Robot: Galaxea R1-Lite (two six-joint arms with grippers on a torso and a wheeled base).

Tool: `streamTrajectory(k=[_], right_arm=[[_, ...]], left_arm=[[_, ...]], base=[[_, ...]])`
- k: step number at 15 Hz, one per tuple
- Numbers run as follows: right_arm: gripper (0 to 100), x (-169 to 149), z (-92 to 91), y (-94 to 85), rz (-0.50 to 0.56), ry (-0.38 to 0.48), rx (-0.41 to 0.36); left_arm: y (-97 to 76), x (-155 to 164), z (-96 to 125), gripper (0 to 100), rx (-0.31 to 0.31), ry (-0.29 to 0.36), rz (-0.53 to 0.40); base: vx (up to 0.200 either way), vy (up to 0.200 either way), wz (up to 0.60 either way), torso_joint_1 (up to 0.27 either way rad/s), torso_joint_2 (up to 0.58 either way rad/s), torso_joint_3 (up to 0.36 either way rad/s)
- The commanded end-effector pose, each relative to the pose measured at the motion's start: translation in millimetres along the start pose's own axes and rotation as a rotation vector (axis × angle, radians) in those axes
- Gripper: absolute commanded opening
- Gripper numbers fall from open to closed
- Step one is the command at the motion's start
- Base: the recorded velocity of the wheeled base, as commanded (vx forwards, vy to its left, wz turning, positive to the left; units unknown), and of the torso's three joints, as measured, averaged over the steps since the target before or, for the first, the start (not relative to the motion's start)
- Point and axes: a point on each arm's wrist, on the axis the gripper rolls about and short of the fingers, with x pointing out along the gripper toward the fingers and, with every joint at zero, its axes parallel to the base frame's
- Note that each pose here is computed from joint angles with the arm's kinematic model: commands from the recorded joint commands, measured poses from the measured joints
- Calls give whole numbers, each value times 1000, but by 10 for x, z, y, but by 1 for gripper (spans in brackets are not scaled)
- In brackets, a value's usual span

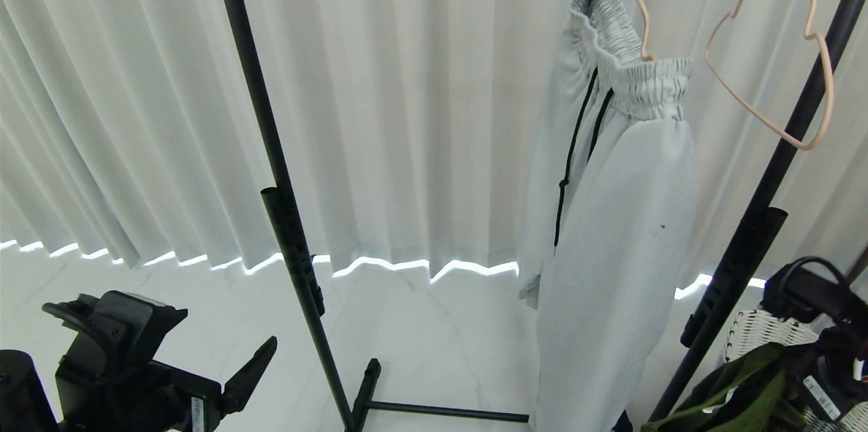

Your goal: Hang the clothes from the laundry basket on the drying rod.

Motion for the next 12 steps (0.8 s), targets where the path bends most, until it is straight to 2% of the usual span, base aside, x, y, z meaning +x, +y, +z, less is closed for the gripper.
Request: streamTrajectory(k=[1, 3, 4, 7, 10, 12], right_arm=[[0, -377, 158, -52, 0, -187, 110], [0, -481, 249, 13, 77, -274, 247], [0, -503, 254, 21, 84, -289, 275], [0, -539, 280, 12, 78, -316, 265], [0, -566, 280, 14, 70, -340, 194], [0, -562, 268, 19, 70, -336, 186]], left_arm=[[2, -6, 4, 100, -5, -4, 1], [8, -21, 13, 100, -13, -14, 4], [15, -36, 22, 100, -16, -24, 7], [33, -112, 34, 100, -20, -44, 15], [40, -153, 29, 100, -19, -46, 13], [36, -140, 20, 100, -15, -35, 13]], base=[[0, 0, 0, 0, 0, 0], [0, 0, 0, 0, 0, 0], [0, 0, 0, 0, 0, 0], [-200, 0, 0, 2, 2, 2], [-200, 0, 0, 4, 5, 2], [-200, 0, 0, -7, 5, 7]])
